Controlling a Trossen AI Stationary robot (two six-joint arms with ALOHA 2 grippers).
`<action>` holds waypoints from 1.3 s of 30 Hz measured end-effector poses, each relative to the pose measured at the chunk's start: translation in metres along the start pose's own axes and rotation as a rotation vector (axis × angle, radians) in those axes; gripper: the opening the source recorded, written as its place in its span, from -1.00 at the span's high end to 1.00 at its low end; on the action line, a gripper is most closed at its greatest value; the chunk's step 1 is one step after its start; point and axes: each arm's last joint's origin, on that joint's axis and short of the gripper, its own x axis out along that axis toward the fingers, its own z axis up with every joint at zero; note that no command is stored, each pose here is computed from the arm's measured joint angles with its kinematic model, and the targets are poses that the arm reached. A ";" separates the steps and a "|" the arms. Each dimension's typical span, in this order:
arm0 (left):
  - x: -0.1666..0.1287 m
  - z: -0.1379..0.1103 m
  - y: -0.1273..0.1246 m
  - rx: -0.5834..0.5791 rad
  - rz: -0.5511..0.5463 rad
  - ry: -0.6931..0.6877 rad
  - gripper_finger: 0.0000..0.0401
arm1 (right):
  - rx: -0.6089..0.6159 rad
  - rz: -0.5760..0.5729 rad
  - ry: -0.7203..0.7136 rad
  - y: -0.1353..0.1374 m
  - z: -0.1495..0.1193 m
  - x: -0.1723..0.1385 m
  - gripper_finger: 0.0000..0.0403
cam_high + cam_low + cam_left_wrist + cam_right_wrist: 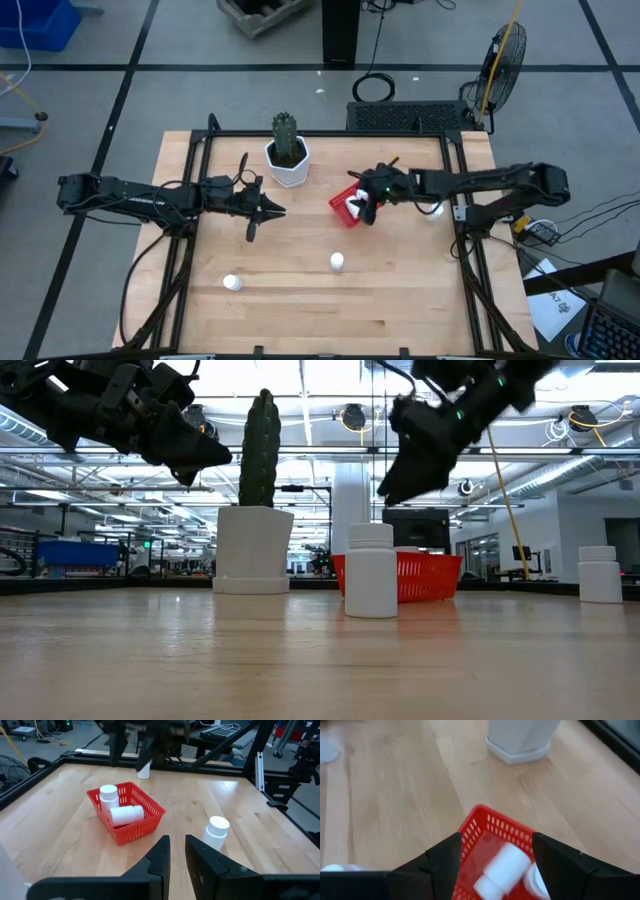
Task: Pick and place pill bottles into a basket
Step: Remove the white pill bottle from the red bin
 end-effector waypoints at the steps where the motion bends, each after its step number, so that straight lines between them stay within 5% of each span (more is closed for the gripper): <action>1: 0.000 0.000 0.000 0.000 0.000 0.000 0.69 | 0.008 -0.006 0.034 0.002 0.008 -0.003 -0.14; 10: 0.000 0.000 0.000 0.012 0.000 0.000 0.69 | 0.070 0.019 0.340 0.012 0.053 -0.001 -0.10; 19: 0.000 -0.001 0.000 0.012 -0.001 0.011 0.69 | -0.052 0.089 0.570 0.017 0.034 0.037 -0.09; 27: 0.000 -0.001 0.000 0.012 -0.001 0.009 0.69 | -0.245 0.032 0.613 0.019 0.024 0.056 -0.08; 39: 0.000 -0.001 0.000 0.006 -0.003 0.008 0.69 | -0.308 0.039 0.655 0.018 0.014 0.079 -0.08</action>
